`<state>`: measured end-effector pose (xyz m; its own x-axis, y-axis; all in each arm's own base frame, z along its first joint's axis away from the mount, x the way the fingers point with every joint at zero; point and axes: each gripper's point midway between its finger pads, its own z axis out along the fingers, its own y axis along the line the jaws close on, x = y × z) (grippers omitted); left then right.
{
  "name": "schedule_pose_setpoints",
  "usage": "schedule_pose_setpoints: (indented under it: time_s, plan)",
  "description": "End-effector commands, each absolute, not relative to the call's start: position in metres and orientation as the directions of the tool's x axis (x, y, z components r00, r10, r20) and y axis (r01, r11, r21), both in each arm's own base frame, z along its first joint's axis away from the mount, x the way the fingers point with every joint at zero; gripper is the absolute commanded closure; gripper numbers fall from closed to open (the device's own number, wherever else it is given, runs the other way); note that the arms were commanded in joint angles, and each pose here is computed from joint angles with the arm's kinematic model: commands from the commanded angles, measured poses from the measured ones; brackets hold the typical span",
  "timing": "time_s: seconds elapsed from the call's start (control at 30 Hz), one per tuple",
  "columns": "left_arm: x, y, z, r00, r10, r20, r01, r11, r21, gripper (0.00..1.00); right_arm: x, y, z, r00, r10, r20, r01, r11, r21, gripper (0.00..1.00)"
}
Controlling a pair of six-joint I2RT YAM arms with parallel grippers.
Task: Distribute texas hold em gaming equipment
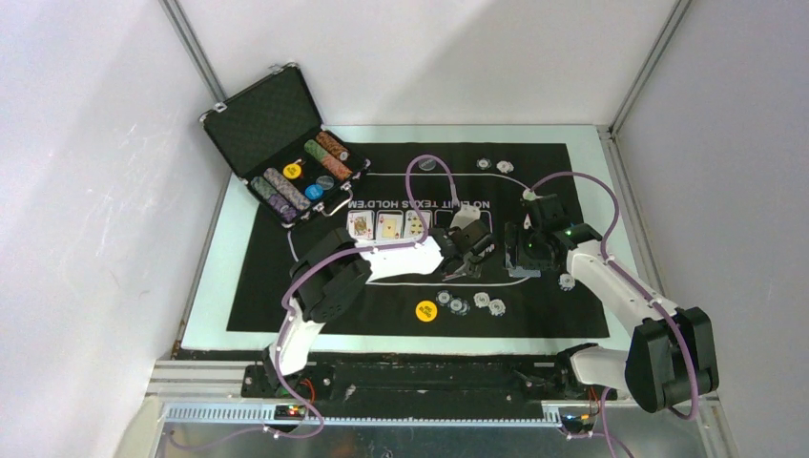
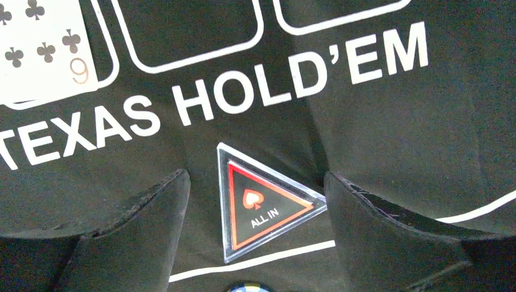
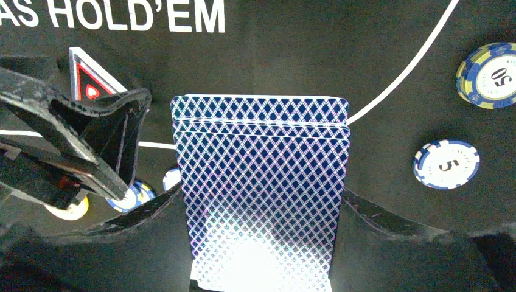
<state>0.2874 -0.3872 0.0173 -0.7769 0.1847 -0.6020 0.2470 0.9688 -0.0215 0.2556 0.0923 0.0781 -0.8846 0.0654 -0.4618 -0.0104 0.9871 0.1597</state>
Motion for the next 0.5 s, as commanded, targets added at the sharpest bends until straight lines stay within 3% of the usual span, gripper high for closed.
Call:
schedule_pose_setpoints:
  time_s: [0.0, 0.3, 0.47]
  plan:
    - [0.251, -0.379, 0.007, -0.820, 0.269, -0.505, 0.324, 0.946, -0.022, 0.14, 0.265, 0.098, 0.087, -0.859, 0.068, -0.508, -0.030, 0.983, 0.182, 1.00]
    - [0.238, -0.396, 0.004, -0.823, 0.311, -0.476, 0.406, 0.907, -0.109, 0.12, 0.265, 0.099, 0.086, -0.862, 0.064, -0.504, -0.032, 0.983, 0.181, 1.00]
    - [0.235, -0.390, 0.002, -0.804, 0.370, -0.464, 0.454, 0.888, -0.078, 0.11, 0.265, 0.098, 0.085, -0.861, 0.063, -0.504, -0.032, 0.983, 0.178, 1.00]
